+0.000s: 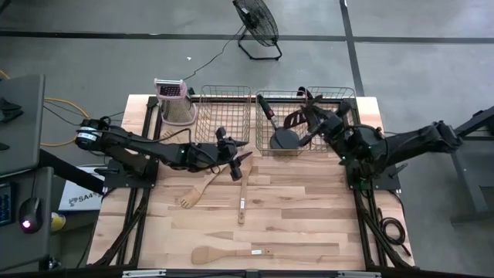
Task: Pick & Place Kitchen Items
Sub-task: Put the black slotted turner spatula into the middle mesh basket
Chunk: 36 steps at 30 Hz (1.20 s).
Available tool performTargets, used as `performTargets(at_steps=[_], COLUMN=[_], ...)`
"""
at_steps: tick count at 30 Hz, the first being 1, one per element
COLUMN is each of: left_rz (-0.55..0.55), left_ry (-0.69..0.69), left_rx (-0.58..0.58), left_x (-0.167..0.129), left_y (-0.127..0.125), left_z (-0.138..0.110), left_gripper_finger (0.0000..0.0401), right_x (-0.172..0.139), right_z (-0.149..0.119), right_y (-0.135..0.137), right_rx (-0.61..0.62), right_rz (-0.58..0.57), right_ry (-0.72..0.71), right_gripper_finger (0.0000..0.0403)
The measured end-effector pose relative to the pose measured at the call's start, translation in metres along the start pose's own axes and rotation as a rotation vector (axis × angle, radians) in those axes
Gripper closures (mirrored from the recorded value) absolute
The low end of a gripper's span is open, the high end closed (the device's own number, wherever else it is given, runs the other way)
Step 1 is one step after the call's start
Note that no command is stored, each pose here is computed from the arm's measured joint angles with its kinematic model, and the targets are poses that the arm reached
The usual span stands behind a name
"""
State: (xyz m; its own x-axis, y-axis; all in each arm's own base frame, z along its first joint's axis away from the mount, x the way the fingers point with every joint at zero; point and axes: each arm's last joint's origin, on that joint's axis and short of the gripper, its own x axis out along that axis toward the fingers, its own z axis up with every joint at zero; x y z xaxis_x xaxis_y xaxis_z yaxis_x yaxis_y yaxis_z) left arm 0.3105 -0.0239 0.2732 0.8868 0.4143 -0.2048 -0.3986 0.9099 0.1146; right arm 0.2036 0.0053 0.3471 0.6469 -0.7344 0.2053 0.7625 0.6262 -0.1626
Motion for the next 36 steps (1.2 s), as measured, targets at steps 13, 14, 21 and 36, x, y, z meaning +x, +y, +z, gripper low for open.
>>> performTargets(at_steps=[13,14,21,36], left_rz=[0.014,0.014,0.018,0.013], left_ry=[0.079,0.078,0.101,0.114], left_rx=[-0.009,-0.016,-0.049,-0.092], left_x=[-0.026,-0.027,-0.031,-0.031], left_y=[0.016,0.017,0.019,0.019], left_z=[0.006,0.006,-0.006,-0.011], left_gripper_finger=[0.024,0.024,0.024,0.024], right_x=[0.036,0.04,0.079,0.155], right_z=[-0.011,-0.007,0.01,-0.051], right_y=[-0.014,-0.016,-0.02,-0.019], right_rx=[0.168,0.177,0.124,0.104], right_rz=[0.203,0.211,0.252,0.256], right_ry=[0.141,0.161,0.316,0.663], right_gripper_finger=[0.0342,0.0342,0.0342,0.0342])
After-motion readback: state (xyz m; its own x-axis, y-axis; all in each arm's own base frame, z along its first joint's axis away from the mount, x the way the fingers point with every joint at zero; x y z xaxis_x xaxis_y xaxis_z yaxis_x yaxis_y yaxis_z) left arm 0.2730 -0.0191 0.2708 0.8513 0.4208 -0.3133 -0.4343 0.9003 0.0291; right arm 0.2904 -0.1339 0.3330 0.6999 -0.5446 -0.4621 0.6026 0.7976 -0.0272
